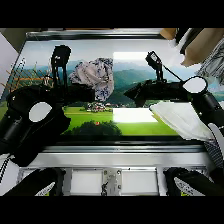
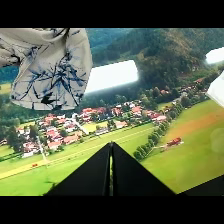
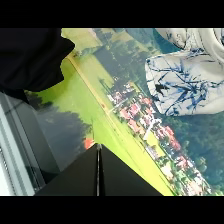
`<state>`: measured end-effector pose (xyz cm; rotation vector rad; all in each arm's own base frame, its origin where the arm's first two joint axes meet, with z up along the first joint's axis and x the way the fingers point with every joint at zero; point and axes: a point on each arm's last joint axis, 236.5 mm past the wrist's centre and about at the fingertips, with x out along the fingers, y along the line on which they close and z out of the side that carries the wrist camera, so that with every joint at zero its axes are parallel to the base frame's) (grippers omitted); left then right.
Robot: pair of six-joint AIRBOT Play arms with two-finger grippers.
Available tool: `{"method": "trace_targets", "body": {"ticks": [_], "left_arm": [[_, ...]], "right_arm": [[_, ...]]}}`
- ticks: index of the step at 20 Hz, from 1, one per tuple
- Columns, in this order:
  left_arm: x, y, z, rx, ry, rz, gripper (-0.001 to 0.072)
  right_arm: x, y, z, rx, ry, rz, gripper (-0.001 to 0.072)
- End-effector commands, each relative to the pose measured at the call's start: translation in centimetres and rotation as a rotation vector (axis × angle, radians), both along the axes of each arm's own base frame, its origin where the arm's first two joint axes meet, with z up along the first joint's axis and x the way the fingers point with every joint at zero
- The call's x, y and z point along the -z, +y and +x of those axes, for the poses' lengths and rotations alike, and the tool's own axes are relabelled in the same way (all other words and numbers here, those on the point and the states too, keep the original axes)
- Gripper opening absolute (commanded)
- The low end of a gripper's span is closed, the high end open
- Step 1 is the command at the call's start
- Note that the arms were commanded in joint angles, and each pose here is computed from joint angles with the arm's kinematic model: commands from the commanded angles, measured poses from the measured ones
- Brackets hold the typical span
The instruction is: Fold the clothes and pants, and hang the long-sleeved shirts on hangers.
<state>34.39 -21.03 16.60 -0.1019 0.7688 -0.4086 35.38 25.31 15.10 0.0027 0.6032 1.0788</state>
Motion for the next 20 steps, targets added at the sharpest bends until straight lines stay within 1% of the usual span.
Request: {"method": "trace_targets", "body": {"ticks": [1, 10, 12, 14, 16, 17, 18, 19, 20], "left_arm": [[0.0, 0.0, 0.0, 0.001, 0.000, 0.000, 0.0023], [-0.1, -0.1, 0.1, 0.001, -0.007, -0.003, 0.0023], [-0.1, 0.2, 0.2, -0.001, -0.013, 0.014, 0.0023], [0.1, 1.8, 0.8, -0.012, -0.048, 0.106, 0.0023], [1.0, 4.9, 1.2, -0.054, -0.043, 0.235, 0.0024], [1.6, 6.8, 1.2, -0.080, -0.019, 0.303, 0.0106], [2.2, 8.7, 1.2, -0.098, 0.009, 0.360, 0.0510], [3.2, 11.1, 1.3, -0.143, 0.057, 0.403, 0.0708], [4.5, 13.6, 1.2, -0.183, 0.127, 0.448, 0.0708]], "right_arm": [[0.0, 0.0, 0.0, -0.001, 0.001, 0.000, 0.0030], [0.0, 0.0, 0.0, -0.001, 0.001, 0.000, 0.0029], [0.0, 0.0, 0.0, -0.002, 0.002, 0.000, 0.0030], [0.0, 0.0, 0.0, -0.001, 0.001, 0.000, 0.0030], [0.0, 0.0, 0.0, -0.001, 0.001, 0.000, 0.0030], [0.0, 0.0, 0.0, -0.002, 0.002, 0.000, 0.0030], [0.0, 0.0, 0.0, -0.001, 0.001, 0.000, 0.0030], [0.0, 0.0, 0.0, -0.001, 0.001, 0.000, 0.0030], [0.0, 0.0, 0.0, -0.001, 0.001, 0.000, 0.0030]]}}
